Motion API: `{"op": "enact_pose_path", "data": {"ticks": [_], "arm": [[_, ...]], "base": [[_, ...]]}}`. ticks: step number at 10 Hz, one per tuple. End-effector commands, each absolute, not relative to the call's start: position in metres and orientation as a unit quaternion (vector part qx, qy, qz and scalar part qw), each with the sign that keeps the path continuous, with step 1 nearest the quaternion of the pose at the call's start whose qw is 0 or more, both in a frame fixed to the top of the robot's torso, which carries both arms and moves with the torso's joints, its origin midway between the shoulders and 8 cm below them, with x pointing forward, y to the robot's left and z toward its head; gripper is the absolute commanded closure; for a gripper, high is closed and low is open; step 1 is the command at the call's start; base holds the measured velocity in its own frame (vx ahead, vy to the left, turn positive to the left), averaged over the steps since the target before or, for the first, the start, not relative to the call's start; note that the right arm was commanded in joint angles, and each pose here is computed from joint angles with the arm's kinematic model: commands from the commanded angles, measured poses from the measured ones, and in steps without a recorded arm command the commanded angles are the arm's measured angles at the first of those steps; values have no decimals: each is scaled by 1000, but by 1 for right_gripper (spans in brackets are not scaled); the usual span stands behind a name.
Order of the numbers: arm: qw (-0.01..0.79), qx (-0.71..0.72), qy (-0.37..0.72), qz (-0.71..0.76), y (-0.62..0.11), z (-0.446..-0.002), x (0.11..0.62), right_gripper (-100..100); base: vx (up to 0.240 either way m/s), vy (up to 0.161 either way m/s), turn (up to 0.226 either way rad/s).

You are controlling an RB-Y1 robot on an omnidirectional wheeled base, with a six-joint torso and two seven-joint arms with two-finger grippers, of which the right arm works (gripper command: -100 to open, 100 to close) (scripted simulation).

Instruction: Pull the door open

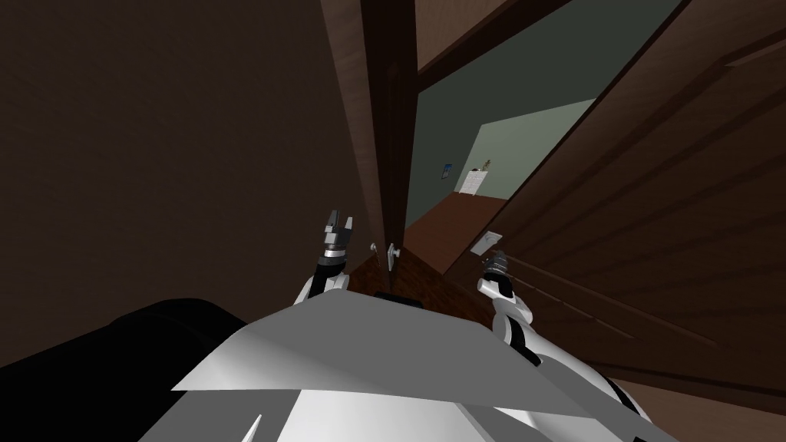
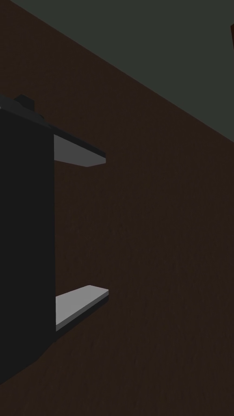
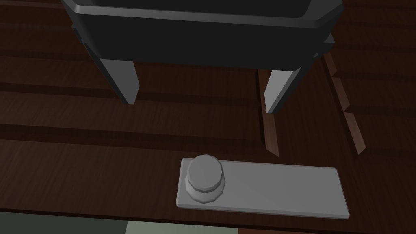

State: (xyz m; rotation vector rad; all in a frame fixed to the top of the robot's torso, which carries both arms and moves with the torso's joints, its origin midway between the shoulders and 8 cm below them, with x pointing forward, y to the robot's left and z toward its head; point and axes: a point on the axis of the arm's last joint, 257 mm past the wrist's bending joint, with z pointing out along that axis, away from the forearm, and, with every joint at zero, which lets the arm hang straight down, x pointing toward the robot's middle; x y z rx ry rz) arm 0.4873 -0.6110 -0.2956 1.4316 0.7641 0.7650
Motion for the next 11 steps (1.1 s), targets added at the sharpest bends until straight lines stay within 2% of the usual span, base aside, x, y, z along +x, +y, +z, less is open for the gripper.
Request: {"op": "enact_pose_path", "data": {"ticks": [1, 7, 10, 11], "arm": [[625, 625, 331, 331, -613, -296, 486, -100], [625, 625, 331, 331, -613, -296, 485, -100], [638, 638, 306, 305, -646, -296, 459, -100], [638, 637, 305, 305, -646, -296, 459, -100]], "base": [[6, -12, 51], [0, -6, 1], [30, -116, 302], [-4, -82, 64]]}}
